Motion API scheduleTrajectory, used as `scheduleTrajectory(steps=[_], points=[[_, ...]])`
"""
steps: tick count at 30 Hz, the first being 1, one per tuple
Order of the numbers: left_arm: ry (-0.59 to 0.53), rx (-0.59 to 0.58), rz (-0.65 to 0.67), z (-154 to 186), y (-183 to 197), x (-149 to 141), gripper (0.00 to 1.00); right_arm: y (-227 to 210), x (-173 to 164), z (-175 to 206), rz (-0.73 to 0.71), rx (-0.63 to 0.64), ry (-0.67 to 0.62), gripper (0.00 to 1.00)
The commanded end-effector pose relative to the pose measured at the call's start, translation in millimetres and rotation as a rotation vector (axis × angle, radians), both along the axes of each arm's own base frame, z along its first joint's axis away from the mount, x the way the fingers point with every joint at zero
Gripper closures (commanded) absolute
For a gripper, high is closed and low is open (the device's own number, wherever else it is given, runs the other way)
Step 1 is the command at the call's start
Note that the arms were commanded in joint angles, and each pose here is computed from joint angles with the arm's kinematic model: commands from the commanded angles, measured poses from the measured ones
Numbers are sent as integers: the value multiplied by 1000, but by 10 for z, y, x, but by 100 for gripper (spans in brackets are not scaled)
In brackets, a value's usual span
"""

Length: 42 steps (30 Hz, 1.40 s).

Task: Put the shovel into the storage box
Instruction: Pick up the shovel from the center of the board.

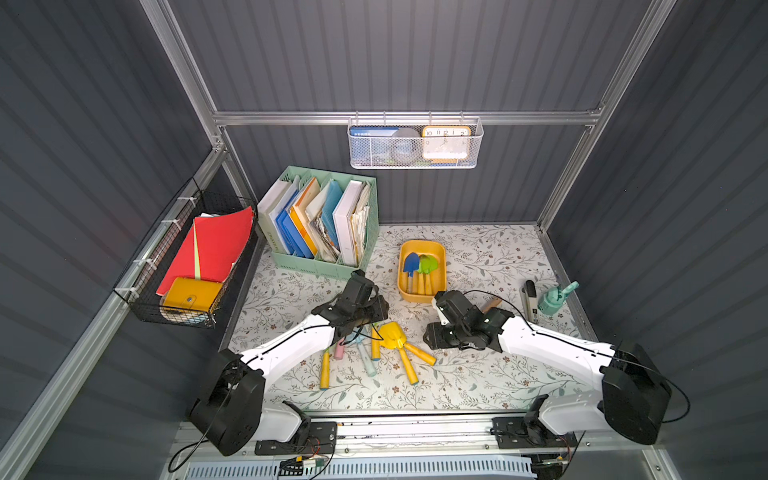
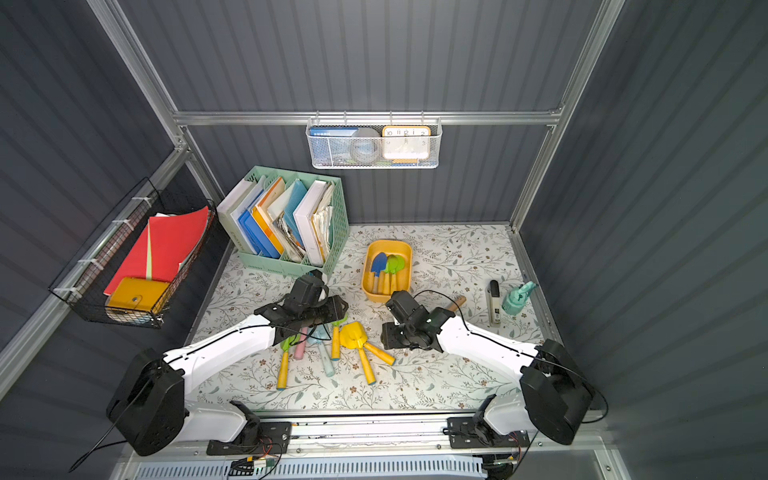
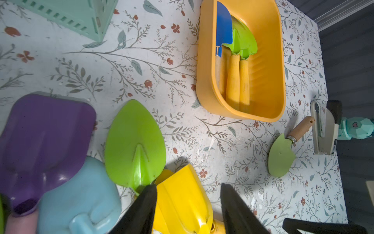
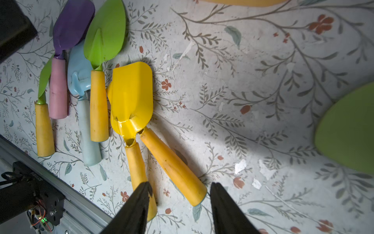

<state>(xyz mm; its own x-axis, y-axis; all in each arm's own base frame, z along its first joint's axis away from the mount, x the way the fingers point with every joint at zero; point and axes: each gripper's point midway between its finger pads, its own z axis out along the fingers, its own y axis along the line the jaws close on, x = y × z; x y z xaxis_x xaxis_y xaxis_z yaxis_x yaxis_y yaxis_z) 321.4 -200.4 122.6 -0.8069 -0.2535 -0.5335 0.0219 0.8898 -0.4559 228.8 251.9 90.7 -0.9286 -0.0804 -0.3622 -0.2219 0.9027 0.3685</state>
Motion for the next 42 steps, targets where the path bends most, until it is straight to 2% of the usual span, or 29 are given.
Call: scheduleTrajectory(steps=[1,18,32,39,42], points=[[24,19,37,-46,116,-108,42,177,16,66,3,32,-7,45],[96,4,124,-212,294,-325,31,629,-244,-214,79,-32,44,42],[112,8,122,-284,293,-342,31,766,-278,-471,103,-87,106,58],[121,2,121,-324,276,-342,31,770,-268,-576,114,-124,121,68],[126,4,120,-344,274,-344,31,784,-279,-594,119,-122,128,75]])
